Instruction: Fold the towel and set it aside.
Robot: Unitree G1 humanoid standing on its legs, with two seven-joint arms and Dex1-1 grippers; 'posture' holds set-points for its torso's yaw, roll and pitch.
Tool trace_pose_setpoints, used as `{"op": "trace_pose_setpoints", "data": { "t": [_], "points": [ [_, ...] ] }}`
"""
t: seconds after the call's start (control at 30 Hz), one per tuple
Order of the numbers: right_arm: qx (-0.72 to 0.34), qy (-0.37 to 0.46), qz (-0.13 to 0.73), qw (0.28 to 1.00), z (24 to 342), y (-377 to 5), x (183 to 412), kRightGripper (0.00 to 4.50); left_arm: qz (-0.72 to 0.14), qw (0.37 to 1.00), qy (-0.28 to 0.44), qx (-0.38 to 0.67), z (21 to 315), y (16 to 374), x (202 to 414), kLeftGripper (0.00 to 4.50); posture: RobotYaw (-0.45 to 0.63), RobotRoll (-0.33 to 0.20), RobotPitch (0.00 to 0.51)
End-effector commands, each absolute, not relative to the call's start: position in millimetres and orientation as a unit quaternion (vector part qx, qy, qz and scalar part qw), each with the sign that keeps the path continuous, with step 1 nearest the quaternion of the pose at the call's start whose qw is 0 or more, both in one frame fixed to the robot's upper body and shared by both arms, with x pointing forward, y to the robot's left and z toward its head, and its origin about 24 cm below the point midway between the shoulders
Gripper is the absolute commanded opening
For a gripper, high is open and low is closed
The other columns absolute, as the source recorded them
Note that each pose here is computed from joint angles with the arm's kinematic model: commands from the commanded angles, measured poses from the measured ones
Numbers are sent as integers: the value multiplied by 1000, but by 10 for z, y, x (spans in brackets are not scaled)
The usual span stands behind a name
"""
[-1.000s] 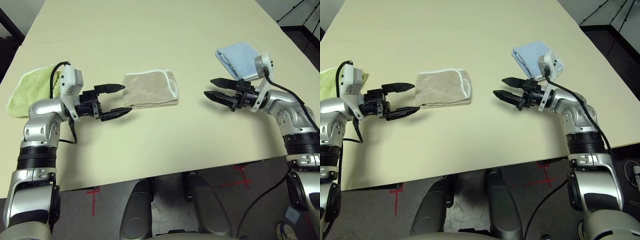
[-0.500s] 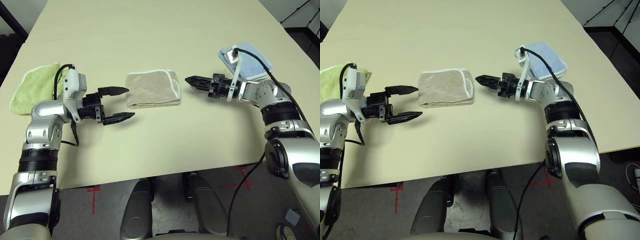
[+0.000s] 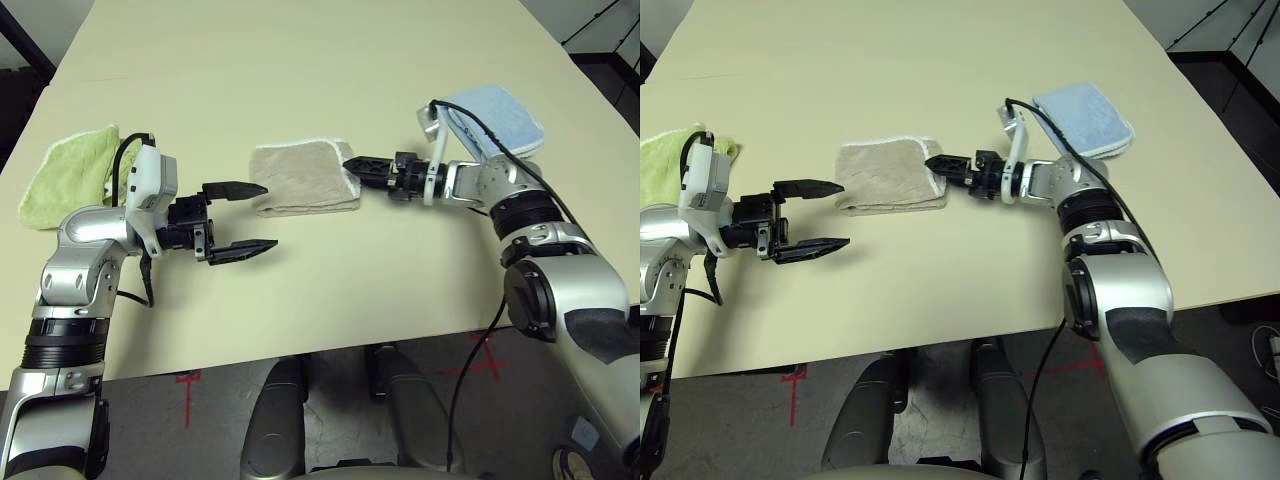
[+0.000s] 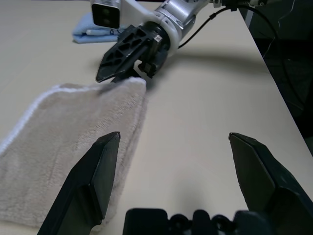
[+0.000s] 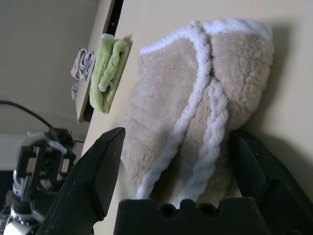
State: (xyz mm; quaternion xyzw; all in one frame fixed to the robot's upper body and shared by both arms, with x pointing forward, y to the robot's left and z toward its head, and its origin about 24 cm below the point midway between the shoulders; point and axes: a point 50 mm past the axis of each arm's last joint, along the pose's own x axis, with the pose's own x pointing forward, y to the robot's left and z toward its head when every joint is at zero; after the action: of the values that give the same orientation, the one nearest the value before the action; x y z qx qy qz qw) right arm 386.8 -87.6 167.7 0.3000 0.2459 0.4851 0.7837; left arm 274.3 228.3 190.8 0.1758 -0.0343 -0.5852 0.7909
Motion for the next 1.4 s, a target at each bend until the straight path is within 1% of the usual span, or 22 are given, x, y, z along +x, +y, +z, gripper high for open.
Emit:
{"op": "trace_pose_setpoints", "data": {
  "t": [0.03,0.13,0.23,0.33,0.37,0.6,0.8,0.97,1.03,1.2,1.3,1.4],
  "points": [
    [305,252,474,787,1637,-819,3880,4483,-587,789,-35,178,1936,2285,2702,4500,168,0,296],
    [307,248,470,790,1645,-802,3893,4483,-587,788,-35,179,1939,2280,2700,4500,167,0,294],
    [308,242,458,798,1639,-842,3913,3867,-588,787,-33,181,1938,2281,2696,4500,164,0,292],
    [309,240,454,801,1634,-870,3919,2936,-592,785,-30,183,1925,2280,2693,4500,154,0,291],
    [310,239,452,802,1634,-882,3921,2439,-593,784,-29,183,1920,2278,2694,4500,150,0,290],
    [319,231,443,805,1658,-963,3933,38,-598,780,-27,183,1917,2260,2727,4500,129,0,286],
    [325,213,443,808,1725,-1073,3936,11,-602,777,-23,183,1905,2254,2755,4500,105,0,275],
    [325,155,449,818,1857,-1205,3921,11,-604,777,-22,177,1885,2230,2775,4500,78,0,264],
    [324,121,448,825,1914,-1262,3904,11,-604,778,-21,174,1874,2226,2792,4500,58,0,258],
    [352,26,411,841,2084,-1472,3888,11,-608,775,-19,171,1850,2204,2833,4500,33,0,253],
    [348,-36,354,868,2157,-1618,3931,11,-609,774,-19,171,1849,2199,2859,4500,19,0,250],
    [348,-85,315,879,2228,-1736,3956,11,-612,772,-19,170,1841,2194,2879,4500,11,0,248]
  ]
}}
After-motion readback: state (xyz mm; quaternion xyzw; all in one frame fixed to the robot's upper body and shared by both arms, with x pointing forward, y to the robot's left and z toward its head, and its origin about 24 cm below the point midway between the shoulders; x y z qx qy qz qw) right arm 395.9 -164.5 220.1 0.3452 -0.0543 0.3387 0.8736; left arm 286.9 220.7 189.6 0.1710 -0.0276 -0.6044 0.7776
